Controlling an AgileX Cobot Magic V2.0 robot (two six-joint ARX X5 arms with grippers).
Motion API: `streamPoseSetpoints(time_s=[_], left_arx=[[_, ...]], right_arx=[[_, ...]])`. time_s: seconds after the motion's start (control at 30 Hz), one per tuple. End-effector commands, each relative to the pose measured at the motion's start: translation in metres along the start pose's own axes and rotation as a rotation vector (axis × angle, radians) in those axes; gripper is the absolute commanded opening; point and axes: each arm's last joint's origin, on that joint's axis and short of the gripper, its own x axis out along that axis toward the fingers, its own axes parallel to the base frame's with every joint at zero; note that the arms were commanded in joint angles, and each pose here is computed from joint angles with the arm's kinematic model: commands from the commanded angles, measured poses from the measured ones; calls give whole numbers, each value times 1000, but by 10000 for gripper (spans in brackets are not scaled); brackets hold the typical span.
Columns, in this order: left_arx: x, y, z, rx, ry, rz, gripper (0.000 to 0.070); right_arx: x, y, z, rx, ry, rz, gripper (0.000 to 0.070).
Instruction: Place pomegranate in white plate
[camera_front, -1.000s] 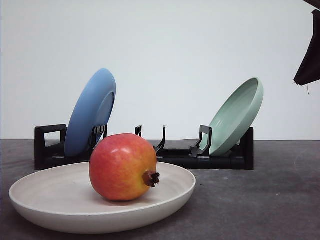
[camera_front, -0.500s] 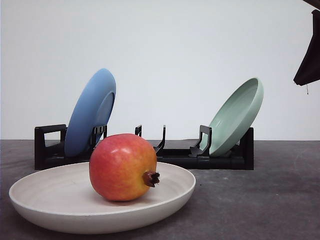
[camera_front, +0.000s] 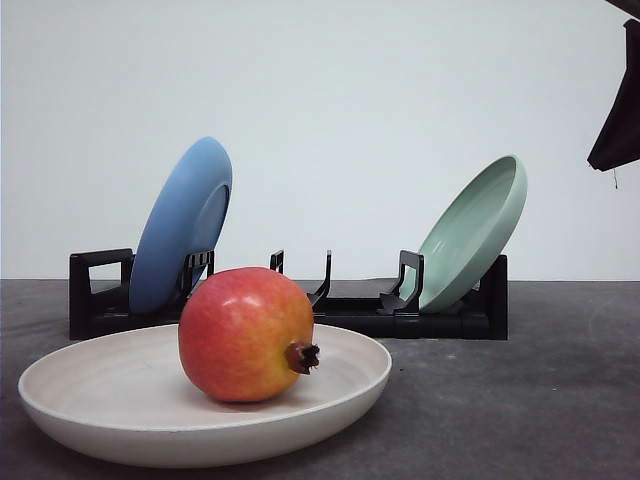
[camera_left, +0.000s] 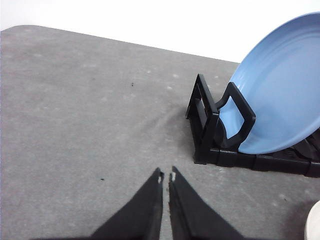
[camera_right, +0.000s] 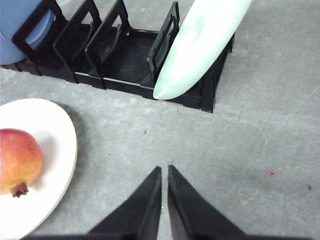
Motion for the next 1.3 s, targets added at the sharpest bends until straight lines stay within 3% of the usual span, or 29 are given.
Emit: streamPoseSetpoints(time_s=[0.0, 0.17, 0.27, 0.43, 0.8, 1.07, 1.27], left_arx=[[1, 1, -3, -8, 10, 1, 0], [1, 1, -3, -8, 10, 1, 0], [1, 1, -3, -8, 10, 1, 0], [1, 1, -3, -8, 10, 1, 0], [1, 1, -3, -8, 10, 1, 0], [1, 1, -4, -8, 10, 0, 0], [1, 1, -3, -8, 10, 1, 0]], right_arx=[[0, 1, 1, -12, -8, 4, 18], [0, 1, 1, -13, -9, 4, 18], [-8, 1, 1, -138, -47, -33, 18], [-21, -7, -16, -210, -165, -135, 18], [-10, -41, -99, -164, -416, -294, 18], [-5, -48, -118, -164, -530, -327, 18], [-5, -48, -118, -164, -533, -326, 18]])
